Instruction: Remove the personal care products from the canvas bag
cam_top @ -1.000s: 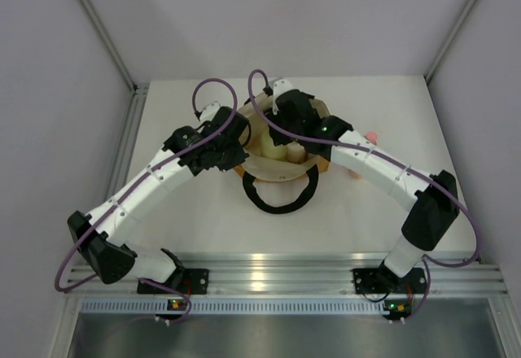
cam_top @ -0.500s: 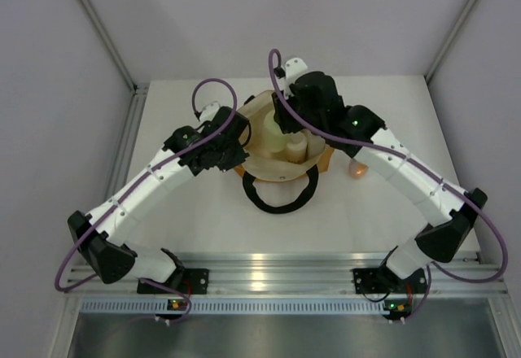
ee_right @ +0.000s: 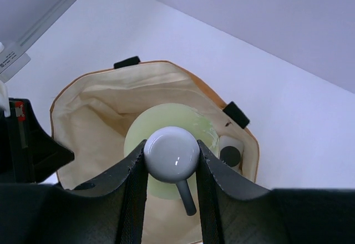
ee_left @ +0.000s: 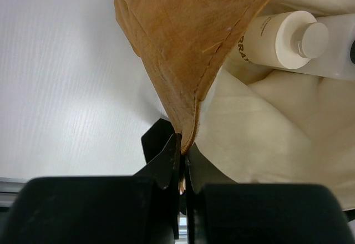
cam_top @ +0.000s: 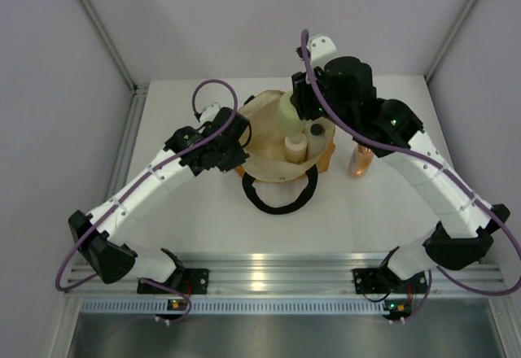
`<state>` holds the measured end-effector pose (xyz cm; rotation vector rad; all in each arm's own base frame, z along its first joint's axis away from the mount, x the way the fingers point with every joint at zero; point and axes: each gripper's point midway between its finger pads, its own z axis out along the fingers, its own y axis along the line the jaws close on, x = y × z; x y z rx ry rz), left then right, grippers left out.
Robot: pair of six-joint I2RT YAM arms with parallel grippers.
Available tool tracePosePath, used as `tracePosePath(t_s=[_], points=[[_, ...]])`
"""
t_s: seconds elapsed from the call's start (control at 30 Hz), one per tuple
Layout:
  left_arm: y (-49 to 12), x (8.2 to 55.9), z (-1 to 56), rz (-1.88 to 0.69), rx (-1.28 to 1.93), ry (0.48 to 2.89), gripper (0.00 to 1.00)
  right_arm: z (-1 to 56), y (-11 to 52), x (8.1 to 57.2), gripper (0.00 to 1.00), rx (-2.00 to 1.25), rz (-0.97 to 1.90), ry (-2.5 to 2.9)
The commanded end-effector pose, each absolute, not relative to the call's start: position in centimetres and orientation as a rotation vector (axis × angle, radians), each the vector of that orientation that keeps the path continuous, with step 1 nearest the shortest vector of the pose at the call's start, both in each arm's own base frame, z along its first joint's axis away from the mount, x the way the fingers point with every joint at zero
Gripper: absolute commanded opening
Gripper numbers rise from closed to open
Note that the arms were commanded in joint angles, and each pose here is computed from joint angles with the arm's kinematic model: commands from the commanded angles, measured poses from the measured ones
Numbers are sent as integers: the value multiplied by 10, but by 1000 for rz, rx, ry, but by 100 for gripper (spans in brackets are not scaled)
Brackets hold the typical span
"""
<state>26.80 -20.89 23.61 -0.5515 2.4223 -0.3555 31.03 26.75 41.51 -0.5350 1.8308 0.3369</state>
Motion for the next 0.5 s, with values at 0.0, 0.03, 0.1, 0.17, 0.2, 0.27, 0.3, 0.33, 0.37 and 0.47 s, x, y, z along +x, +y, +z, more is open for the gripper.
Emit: tracePosePath(t_s=[0.0, 0.03, 0.1, 0.17, 0.2, 0.27, 0.3, 0.33, 0.37, 0.47], points=[[-214, 270, 235, -378, -560, 2421, 0, 524, 224, 292, 0, -342, 353, 1558], [-214, 270, 234, -377, -559, 2421, 0, 530, 218, 290, 0, -325, 344, 1547], [-214, 270, 234, -380, -558, 2423, 0, 537, 205, 290, 0, -297, 297, 1535], [-215, 270, 234, -381, -555, 2424, 0, 545, 192, 288, 0, -279, 255, 1525], [-214, 269, 232, -375, -557, 2429, 0, 548, 183, 288, 0, -262, 224, 1521], [-214, 269, 233, -379, -555, 2428, 0, 553, 171, 288, 0, -241, 190, 1514], [-215, 269, 233, -380, -553, 2429, 0, 554, 165, 288, 0, -225, 172, 1512], [-215, 269, 233, -380, -552, 2431, 0, 555, 161, 288, 0, -216, 160, 1512], [-215, 269, 233, -382, -554, 2430, 0, 558, 152, 288, 0, -191, 134, 1507], [-215, 268, 233, -382, -550, 2431, 0, 561, 135, 289, 0, -146, 97, 1504]])
